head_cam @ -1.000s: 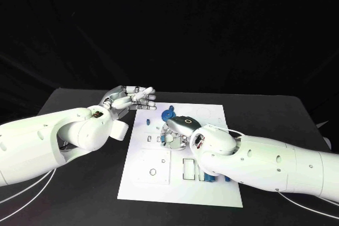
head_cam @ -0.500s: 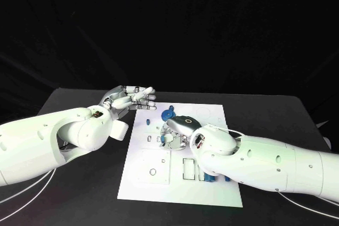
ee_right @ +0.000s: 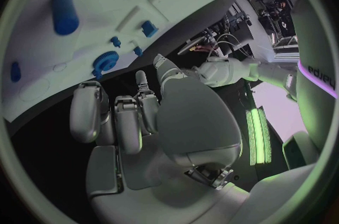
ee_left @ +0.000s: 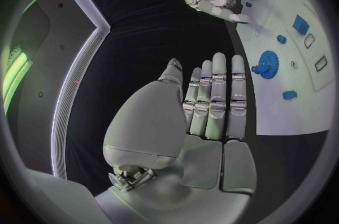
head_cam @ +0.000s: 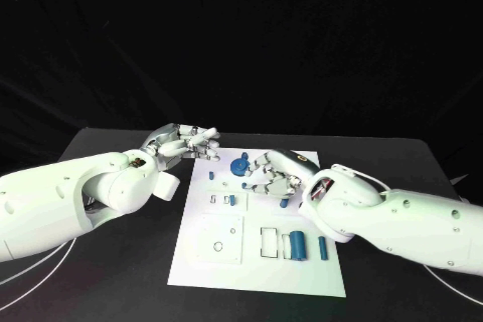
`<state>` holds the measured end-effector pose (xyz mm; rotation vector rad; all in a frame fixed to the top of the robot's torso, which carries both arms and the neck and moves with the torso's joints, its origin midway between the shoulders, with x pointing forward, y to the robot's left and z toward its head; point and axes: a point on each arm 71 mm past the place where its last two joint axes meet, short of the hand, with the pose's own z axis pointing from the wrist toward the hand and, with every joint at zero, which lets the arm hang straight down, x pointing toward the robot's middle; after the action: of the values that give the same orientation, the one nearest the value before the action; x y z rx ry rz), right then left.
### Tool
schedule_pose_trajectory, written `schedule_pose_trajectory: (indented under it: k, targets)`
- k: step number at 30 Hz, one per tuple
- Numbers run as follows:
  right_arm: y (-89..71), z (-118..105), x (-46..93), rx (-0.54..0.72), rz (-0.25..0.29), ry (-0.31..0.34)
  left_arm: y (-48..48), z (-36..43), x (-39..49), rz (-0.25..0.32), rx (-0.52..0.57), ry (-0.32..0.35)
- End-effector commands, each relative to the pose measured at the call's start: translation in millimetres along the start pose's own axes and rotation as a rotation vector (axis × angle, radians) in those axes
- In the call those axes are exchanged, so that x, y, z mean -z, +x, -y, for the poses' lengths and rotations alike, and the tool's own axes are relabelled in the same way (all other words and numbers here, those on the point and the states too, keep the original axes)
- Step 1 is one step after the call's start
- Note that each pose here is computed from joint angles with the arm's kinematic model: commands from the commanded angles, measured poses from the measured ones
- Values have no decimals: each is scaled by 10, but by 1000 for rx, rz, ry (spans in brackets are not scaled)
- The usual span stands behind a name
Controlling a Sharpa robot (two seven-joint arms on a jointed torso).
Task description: Assemble the parts on the task board
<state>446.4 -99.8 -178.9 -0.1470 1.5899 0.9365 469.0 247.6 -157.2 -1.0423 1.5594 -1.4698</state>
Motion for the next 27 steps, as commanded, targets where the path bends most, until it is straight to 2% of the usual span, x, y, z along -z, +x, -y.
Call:
schedule_pose_trajectory:
  k: [1, 4, 6, 10, 14, 17, 23, 27]
  targets:
    - [-170, 0, 84, -262, 11, -73, 50, -46, -8, -108, -125, -60]
    - [-363, 98, 193, -332, 23, -43, 25, -98, -10, -140, -244, -118]
    - [-501, 195, 265, -397, 43, 2, 26, -147, -8, -175, -348, -175]
    - [-667, 370, 365, -477, 75, 78, 59, -190, -14, -216, -527, -261]
    - [-792, 560, 460, -521, 101, 153, 94, -124, -66, -223, -732, -336]
    - [-842, 664, 504, -541, 114, 199, 107, -73, -86, -208, -869, -380]
    - [-903, 787, 549, -554, 128, 230, 184, 25, -179, -160, -1008, -446]
    - [-924, 828, 557, -549, 132, 234, 267, 45, -234, -143, -1045, -483]
